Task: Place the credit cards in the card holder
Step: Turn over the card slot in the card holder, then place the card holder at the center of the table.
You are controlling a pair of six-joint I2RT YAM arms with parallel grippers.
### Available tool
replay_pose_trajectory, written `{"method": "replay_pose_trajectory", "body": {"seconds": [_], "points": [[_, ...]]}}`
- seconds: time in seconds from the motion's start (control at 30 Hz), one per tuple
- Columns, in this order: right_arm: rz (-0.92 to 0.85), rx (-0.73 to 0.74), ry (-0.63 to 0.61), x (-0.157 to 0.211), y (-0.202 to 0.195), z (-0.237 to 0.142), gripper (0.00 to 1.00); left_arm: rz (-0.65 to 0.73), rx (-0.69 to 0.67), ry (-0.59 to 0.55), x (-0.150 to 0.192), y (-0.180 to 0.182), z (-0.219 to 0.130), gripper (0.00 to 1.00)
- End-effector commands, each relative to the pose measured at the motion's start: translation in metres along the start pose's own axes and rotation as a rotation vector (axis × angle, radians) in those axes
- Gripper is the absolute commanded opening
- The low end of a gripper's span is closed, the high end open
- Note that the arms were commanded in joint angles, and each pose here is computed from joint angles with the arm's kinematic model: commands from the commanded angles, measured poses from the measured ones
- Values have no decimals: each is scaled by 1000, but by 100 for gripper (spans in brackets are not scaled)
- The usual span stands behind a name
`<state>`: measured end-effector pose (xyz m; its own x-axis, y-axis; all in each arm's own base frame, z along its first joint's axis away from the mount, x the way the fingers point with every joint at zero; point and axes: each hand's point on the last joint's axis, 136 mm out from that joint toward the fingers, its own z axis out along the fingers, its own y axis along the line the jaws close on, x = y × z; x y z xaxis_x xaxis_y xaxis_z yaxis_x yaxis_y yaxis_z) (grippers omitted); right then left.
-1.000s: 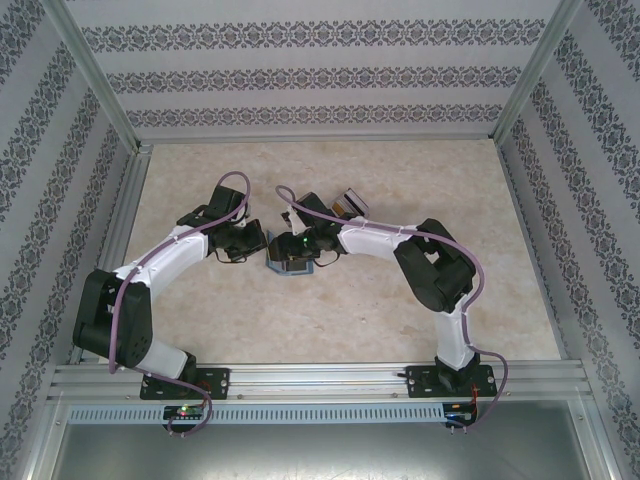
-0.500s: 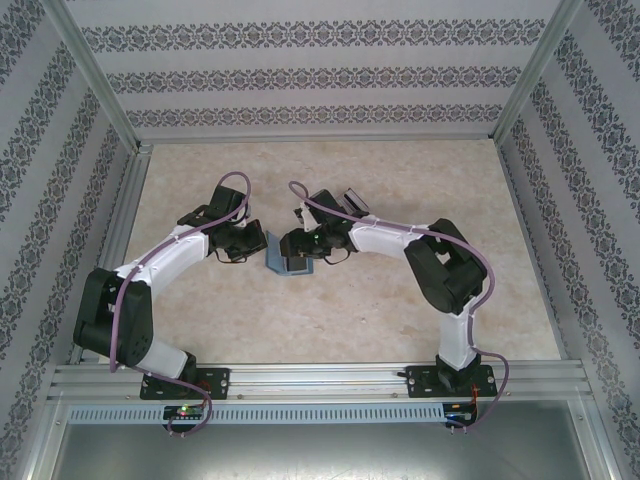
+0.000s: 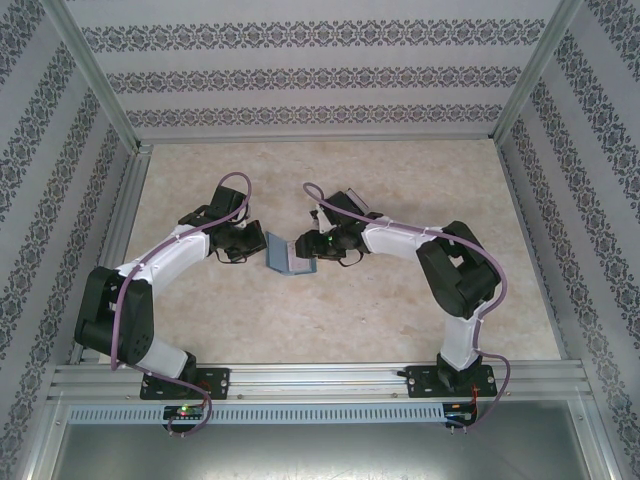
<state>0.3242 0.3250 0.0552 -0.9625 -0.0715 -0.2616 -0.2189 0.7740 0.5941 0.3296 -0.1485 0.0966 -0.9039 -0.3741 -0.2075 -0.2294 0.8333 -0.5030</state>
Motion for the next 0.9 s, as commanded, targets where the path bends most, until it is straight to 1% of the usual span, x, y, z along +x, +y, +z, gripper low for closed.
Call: {"method": "replay_pose_trajectory", "body": {"seconds": [0.0, 0.23, 0.47, 0.6, 0.73, 0.8, 0.87], "points": [[-24, 17, -40, -9, 0, -15, 57, 6, -54, 5, 1, 14, 2, 0], [-36, 10, -32, -8, 6, -11, 57, 3, -66, 8, 4, 20, 4, 0], [-103, -55, 20, -1, 47, 13, 55, 5, -45, -8, 0, 13, -1, 0], [-121, -70, 42, -1, 60, 26, 53, 2, -77, 7, 5, 22, 3, 1], [-119, -55, 34, -4, 56, 25, 51, -3, -135, 39, 16, 40, 12, 12], [-103, -49, 19, -8, 50, 19, 50, -5, -159, 46, 19, 48, 16, 26], [-93, -44, -1, -12, 44, 10, 50, -6, -168, 49, 21, 52, 17, 29]]}}
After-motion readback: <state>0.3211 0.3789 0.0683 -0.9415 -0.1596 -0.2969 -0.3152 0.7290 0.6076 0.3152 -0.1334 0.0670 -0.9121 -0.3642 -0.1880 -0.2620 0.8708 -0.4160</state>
